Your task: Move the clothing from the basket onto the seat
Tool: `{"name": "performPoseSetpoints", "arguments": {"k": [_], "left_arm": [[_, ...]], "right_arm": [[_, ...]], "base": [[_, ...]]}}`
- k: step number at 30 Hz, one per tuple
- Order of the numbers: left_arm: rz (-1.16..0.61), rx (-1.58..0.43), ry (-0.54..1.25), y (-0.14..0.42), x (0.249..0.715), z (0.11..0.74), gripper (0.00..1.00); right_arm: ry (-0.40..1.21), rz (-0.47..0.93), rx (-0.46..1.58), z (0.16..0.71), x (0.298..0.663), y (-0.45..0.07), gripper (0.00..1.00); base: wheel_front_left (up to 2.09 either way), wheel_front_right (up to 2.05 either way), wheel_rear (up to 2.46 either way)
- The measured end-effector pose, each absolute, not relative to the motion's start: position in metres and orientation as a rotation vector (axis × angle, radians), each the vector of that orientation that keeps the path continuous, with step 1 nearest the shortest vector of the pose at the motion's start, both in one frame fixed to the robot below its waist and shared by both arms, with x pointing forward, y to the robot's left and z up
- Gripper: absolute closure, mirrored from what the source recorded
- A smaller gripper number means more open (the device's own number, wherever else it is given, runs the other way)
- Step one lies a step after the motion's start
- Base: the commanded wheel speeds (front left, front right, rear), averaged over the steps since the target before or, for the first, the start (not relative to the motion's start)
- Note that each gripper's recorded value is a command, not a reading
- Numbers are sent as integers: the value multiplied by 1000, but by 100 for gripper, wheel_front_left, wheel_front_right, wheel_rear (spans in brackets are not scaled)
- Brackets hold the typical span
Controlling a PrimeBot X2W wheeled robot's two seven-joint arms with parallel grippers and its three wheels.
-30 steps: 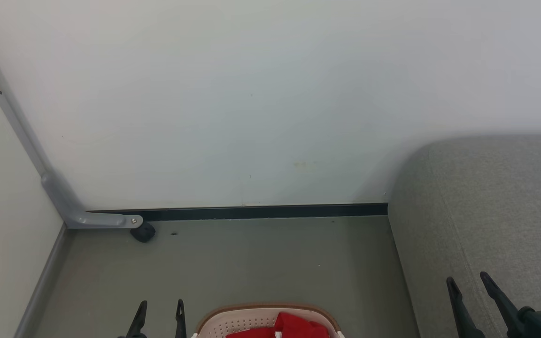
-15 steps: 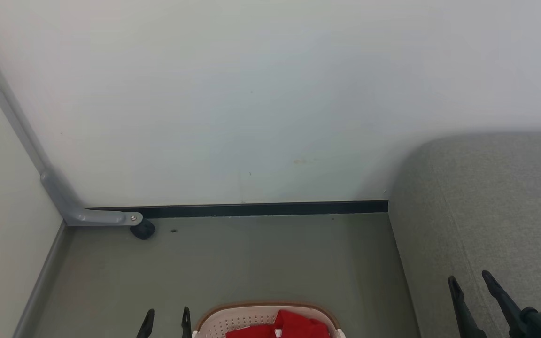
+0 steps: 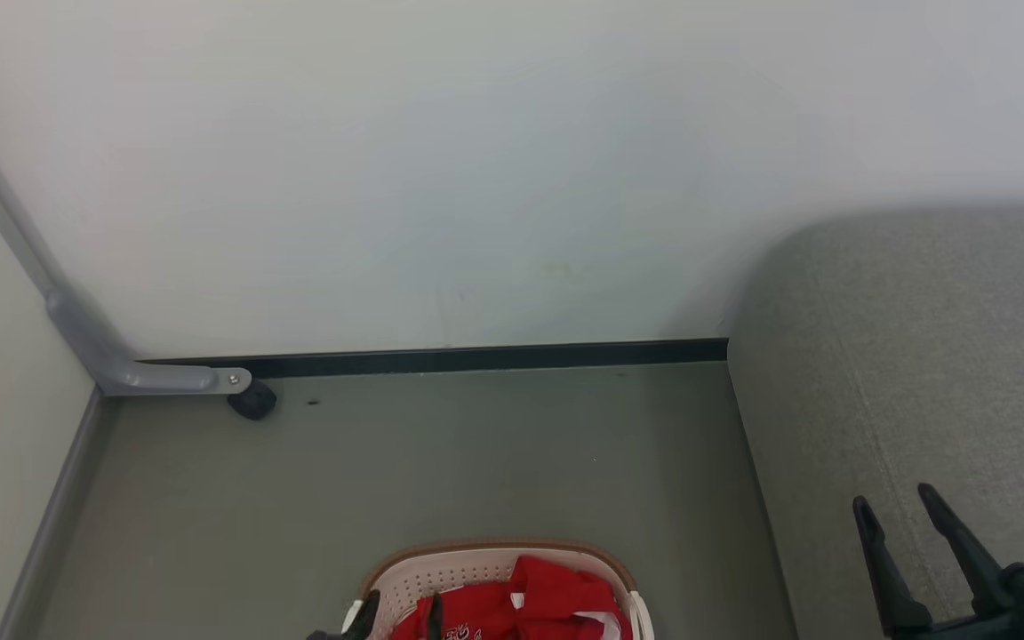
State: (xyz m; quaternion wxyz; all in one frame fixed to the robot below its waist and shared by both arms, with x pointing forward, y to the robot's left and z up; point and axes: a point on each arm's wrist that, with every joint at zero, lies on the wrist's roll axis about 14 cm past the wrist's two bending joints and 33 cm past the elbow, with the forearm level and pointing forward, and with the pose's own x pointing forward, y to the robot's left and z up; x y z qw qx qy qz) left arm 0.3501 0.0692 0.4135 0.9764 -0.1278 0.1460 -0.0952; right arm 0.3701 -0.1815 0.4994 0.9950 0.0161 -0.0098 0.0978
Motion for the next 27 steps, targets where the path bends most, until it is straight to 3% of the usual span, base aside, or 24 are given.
{"name": "performPoseSetpoints", "arguments": {"k": [27], "left_arm": [[-437, -320, 649, -22, 395, 326, 0]], "right_arm": [[-42, 138, 57, 500, 435, -228, 0]], "base": [[0, 0, 0]]}}
